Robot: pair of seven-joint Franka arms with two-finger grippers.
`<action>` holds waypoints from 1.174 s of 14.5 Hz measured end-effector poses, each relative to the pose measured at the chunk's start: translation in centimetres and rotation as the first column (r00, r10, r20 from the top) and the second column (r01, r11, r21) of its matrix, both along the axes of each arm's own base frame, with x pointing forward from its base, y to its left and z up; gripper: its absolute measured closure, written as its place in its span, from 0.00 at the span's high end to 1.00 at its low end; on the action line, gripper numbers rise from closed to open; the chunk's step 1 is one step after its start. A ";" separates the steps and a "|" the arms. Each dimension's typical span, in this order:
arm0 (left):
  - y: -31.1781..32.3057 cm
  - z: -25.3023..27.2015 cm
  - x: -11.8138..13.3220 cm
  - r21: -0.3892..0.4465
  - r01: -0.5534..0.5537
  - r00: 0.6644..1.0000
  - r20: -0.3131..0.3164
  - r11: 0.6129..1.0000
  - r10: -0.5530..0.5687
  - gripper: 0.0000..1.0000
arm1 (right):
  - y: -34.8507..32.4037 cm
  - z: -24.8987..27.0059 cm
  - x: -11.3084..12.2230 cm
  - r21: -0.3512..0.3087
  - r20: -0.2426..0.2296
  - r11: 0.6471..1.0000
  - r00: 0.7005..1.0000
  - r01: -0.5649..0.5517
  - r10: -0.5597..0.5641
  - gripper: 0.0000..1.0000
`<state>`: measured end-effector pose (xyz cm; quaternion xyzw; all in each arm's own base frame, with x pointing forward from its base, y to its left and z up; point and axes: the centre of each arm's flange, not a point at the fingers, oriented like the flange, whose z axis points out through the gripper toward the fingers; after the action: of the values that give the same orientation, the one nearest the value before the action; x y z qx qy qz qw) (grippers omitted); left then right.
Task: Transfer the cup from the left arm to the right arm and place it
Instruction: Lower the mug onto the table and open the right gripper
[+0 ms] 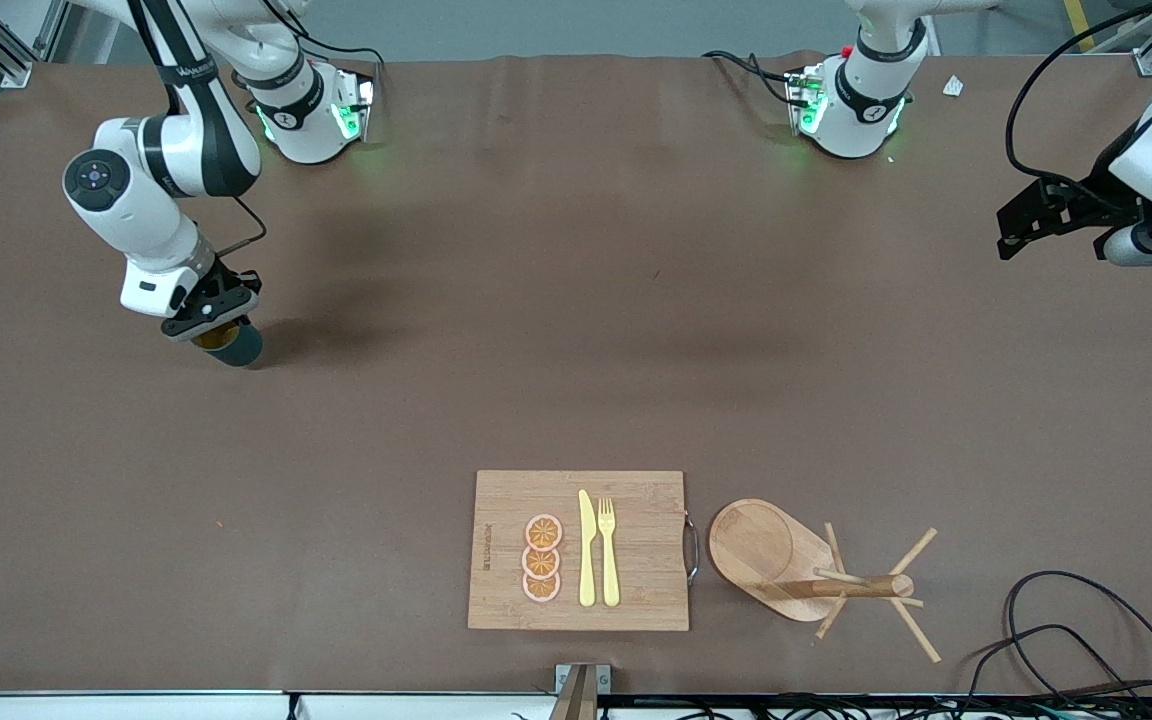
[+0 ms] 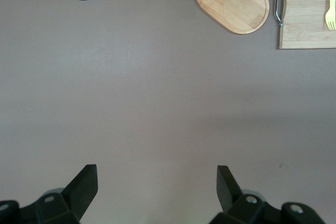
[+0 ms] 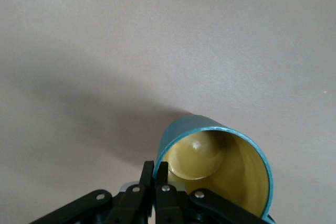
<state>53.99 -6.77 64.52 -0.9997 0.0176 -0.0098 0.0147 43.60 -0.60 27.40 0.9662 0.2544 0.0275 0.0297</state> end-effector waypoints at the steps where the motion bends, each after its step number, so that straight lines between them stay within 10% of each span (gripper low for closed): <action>1: 0.0 0.0 0.0 0.000 0.002 1.000 0.000 1.000 -0.002 1.00 | 0.0 -0.4 -0.4 0.007 0.008 1.000 1.000 0.008 -0.008 0.04; 17: 0.2 0.0 0.0 0.000 0.008 1.000 0.000 1.000 -0.008 1.00 | -0.7 -3.1 -1.4 0.016 0.036 1.000 0.999 0.025 -0.026 0.04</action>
<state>54.01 -6.61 64.53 -0.9996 0.0215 -0.0099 0.0147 42.23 -1.29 24.32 0.9689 0.2413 0.0467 0.0273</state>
